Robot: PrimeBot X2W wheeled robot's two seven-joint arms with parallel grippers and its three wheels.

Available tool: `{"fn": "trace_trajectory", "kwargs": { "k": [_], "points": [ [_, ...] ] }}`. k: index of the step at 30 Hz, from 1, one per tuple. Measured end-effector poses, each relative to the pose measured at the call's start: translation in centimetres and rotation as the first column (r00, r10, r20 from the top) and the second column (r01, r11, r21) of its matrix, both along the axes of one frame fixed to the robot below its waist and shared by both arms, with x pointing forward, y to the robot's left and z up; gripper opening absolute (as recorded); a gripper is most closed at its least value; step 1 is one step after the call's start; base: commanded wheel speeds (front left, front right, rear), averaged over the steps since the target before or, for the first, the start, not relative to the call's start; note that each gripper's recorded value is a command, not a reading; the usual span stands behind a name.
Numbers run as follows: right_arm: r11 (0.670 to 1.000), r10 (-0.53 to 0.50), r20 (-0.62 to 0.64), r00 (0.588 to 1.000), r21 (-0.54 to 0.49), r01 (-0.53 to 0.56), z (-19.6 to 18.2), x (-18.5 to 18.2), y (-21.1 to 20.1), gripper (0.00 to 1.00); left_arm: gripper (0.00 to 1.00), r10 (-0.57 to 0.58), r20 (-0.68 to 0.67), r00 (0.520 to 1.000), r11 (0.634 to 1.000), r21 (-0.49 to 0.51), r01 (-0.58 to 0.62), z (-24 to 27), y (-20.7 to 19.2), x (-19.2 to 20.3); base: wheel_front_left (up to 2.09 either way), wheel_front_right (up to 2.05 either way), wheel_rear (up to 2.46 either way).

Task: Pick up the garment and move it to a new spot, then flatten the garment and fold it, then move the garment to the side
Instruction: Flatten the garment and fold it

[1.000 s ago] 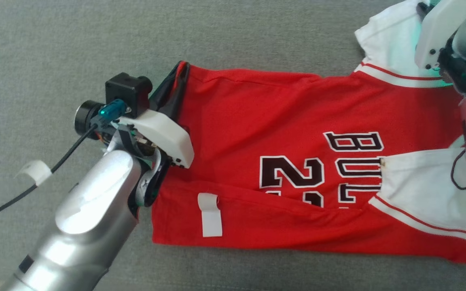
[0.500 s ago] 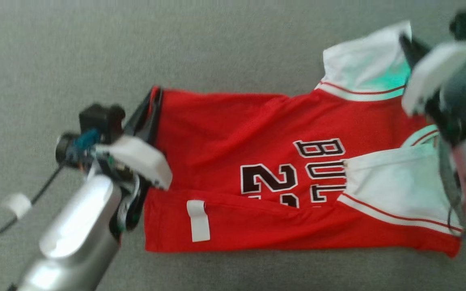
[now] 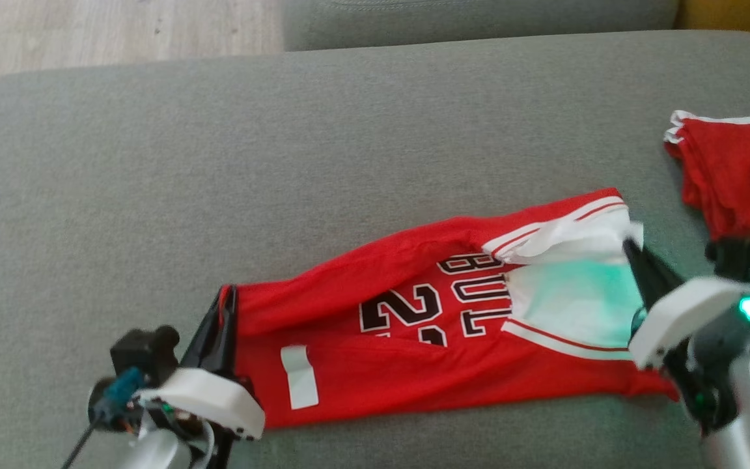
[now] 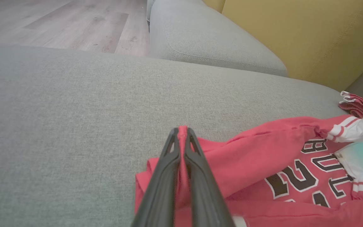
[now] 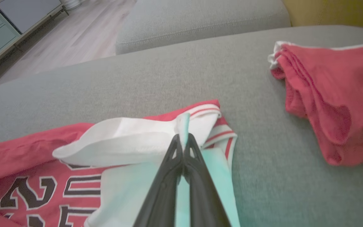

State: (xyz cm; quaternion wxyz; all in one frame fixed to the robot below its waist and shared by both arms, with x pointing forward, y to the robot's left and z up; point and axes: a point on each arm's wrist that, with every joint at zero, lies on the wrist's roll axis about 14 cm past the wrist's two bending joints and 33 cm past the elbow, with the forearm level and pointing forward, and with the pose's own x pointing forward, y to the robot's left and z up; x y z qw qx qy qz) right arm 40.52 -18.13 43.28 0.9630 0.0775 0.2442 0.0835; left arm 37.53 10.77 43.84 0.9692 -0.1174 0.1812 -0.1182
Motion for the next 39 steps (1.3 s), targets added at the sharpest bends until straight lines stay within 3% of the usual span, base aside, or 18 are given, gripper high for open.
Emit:
{"fn": "trace_trajectory", "kwargs": {
  "k": [11,12,13,14,26,33,39],
  "points": [
    [0.993,-0.114,-0.031,0.993,0.007,0.114,-1.4,-4.0,-1.0,0.00,0.00,0.047,0.051,0.998,0.997,-0.071,-0.043,0.0,-0.7,-2.0,0.00,0.00,0.00],
    [0.993,-0.120,-0.031,0.992,0.007,0.120,-1.4,-4.2,-1.1,0.00,0.18,0.050,0.047,0.998,0.996,-0.071,-0.047,-0.2,-0.6,-2.4,0.00,0.00,0.00],
    [0.992,-0.129,-0.031,0.991,0.008,0.129,-1.5,-4.5,-1.3,0.13,0.47,0.055,0.042,0.998,0.996,-0.071,-0.051,-0.4,-0.6,-2.8,0.00,0.00,0.00],
    [0.989,-0.148,-0.029,0.989,0.011,0.149,-1.6,-4.9,-1.6,1.00,1.00,0.057,0.020,0.998,0.996,-0.068,-0.055,-1.0,-0.6,-3.7,0.00,0.00,0.00],
    [0.985,-0.170,-0.029,0.985,-0.005,0.170,-1.0,-5.1,-2.3,1.00,1.00,0.202,0.013,0.979,0.978,-0.060,-0.201,-1.3,2.6,-4.7,0.00,0.00,0.00],
    [0.994,-0.095,-0.168,0.981,-0.069,0.084,-3.1,-4.0,-1.9,1.00,1.00,0.293,0.030,0.956,0.956,-0.039,-0.292,-0.8,5.5,-4.5,0.00,0.00,0.00],
    [0.996,-0.059,-0.338,0.939,-0.077,0.036,-6.1,-3.4,-1.3,1.00,1.00,0.338,0.015,0.941,0.941,-0.027,-0.337,-1.2,6.9,-5.2,0.00,0.00,0.00]
  ]
}}
